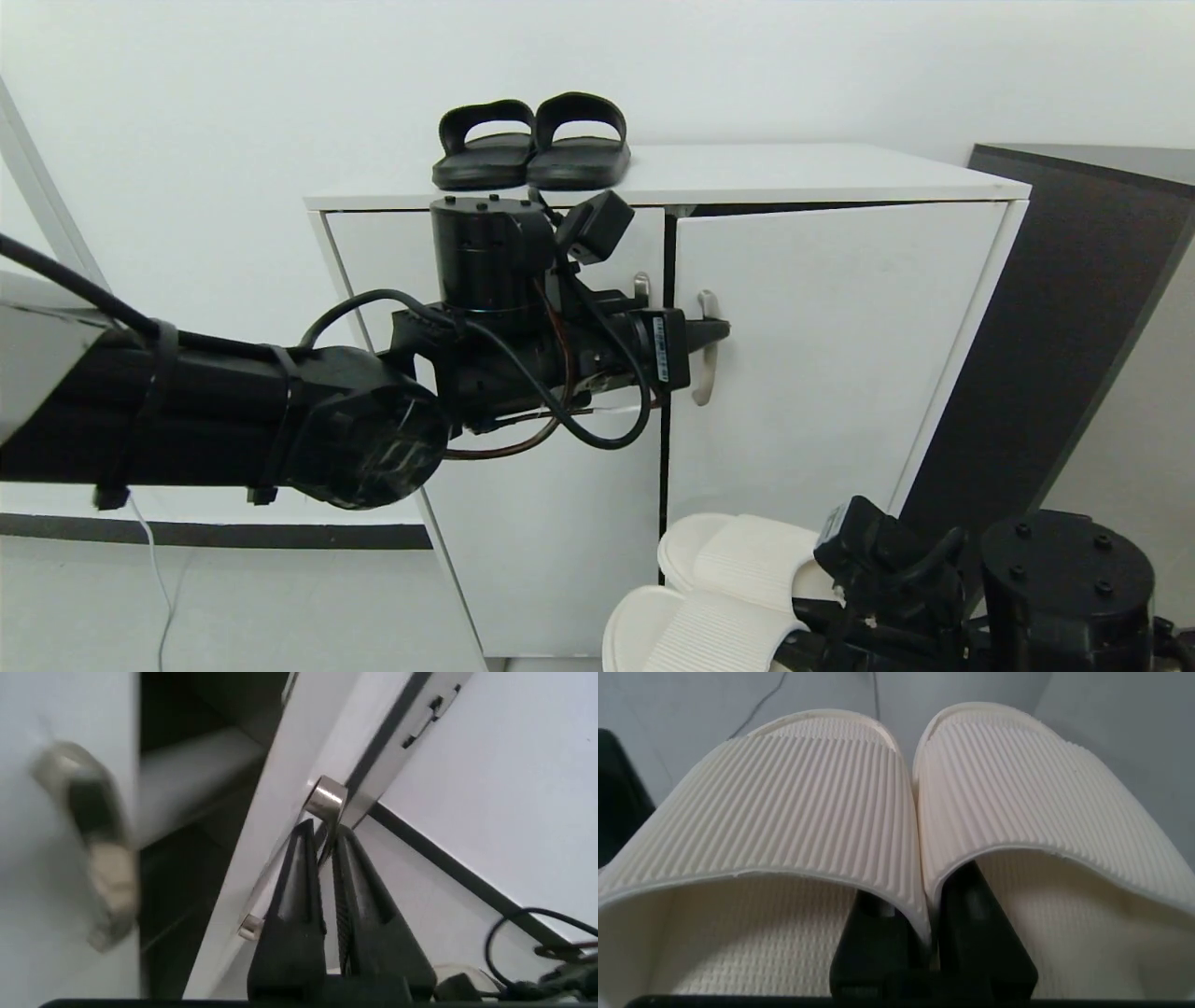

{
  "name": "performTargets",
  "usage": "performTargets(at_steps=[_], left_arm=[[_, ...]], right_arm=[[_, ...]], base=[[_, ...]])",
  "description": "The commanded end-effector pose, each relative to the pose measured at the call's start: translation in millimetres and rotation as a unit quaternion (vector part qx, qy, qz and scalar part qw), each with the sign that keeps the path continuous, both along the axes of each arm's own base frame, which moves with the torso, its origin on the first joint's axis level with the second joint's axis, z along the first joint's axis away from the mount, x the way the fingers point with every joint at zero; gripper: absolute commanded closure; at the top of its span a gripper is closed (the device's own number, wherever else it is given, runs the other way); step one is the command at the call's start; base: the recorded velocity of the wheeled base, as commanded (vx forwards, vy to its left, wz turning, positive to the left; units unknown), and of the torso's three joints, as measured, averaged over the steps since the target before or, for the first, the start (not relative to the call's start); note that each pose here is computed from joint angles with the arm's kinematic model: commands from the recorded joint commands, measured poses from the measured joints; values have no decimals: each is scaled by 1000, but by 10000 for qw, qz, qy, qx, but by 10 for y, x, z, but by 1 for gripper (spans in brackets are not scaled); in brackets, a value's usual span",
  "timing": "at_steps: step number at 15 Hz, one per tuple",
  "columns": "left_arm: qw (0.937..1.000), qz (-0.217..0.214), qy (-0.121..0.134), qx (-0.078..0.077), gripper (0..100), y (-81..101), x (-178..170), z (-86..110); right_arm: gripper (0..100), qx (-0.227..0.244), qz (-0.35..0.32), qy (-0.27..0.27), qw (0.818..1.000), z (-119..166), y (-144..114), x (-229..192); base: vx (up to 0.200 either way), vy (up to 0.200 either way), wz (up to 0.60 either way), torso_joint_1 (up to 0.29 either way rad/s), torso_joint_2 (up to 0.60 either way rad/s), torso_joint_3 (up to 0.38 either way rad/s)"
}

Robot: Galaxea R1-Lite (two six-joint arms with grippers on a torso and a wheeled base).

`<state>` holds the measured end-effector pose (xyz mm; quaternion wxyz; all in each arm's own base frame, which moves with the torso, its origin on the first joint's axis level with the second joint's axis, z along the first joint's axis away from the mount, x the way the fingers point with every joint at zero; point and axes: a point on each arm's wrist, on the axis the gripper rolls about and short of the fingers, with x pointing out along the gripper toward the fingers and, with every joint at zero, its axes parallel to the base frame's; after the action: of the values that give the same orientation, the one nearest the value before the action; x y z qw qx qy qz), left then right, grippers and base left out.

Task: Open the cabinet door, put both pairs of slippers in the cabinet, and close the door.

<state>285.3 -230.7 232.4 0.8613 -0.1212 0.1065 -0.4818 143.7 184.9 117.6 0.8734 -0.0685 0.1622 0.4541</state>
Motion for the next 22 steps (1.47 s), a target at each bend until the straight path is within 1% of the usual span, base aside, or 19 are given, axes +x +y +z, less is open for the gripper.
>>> performTargets(at_steps=[1, 3, 7, 10, 12, 13, 14, 15, 17, 18, 20, 22], left_arm=[[9999, -97, -45, -46, 100, 26, -143, 71], [9998, -189, -39, -33, 100, 36, -256, 76], [9994, -335, -33, -28, 100, 108, -497, 112], [9995, -319, -45, -46, 100, 269, -671, 143], [9997, -219, -50, -68, 100, 353, -678, 158], [9998, -139, -10, -106, 100, 363, -653, 166], [9998, -64, 55, -178, 100, 349, -624, 180], [9997, -6, 124, -202, 100, 310, -574, 168], [9997, -26, 220, -124, 100, 237, -488, 80], [9996, -18, 238, -118, 100, 195, -430, 48], [9997, 41, 143, -206, 100, 119, -282, -12], [9996, 70, 94, -253, 100, 49, -194, -81]], right_arm=[[100, 22, 270, 73, 9996, -38, -30, -72], [100, 178, 492, 23, 9986, -55, -55, -120], [100, 114, 601, -86, 9981, -83, -68, -136], [100, 104, 604, -87, 9981, -86, -70, -138], [100, 71, 630, -68, 9980, -100, -70, -151], [100, 62, 663, -70, 9978, -103, -65, -164], [100, 62, 663, -70, 9978, -105, -67, -165], [100, 56, 663, -65, 9978, -108, -65, -164], [100, 58, 653, -60, 9978, -108, -66, -164], [100, 52, 653, -55, 9978, -112, -64, -163], [100, -10, 656, -12, 9978, -145, -59, -159], [100, -61, 701, 34, 9975, -173, -63, -183]], base=[[0, 0, 0, 0, 0, 0], [0, 0, 0, 0, 0, 0], [0, 0, 0, 0, 0, 0], [0, 0, 0, 0, 0, 0], [0, 0, 0, 0, 0, 0], [0, 0, 0, 0, 0, 0], [0, 0, 0, 0, 0, 0], [0, 0, 0, 0, 0, 0], [0, 0, 0, 0, 0, 0], [0, 0, 0, 0, 0, 0], [0, 0, 0, 0, 0, 0], [0, 0, 0, 0, 0, 0]])
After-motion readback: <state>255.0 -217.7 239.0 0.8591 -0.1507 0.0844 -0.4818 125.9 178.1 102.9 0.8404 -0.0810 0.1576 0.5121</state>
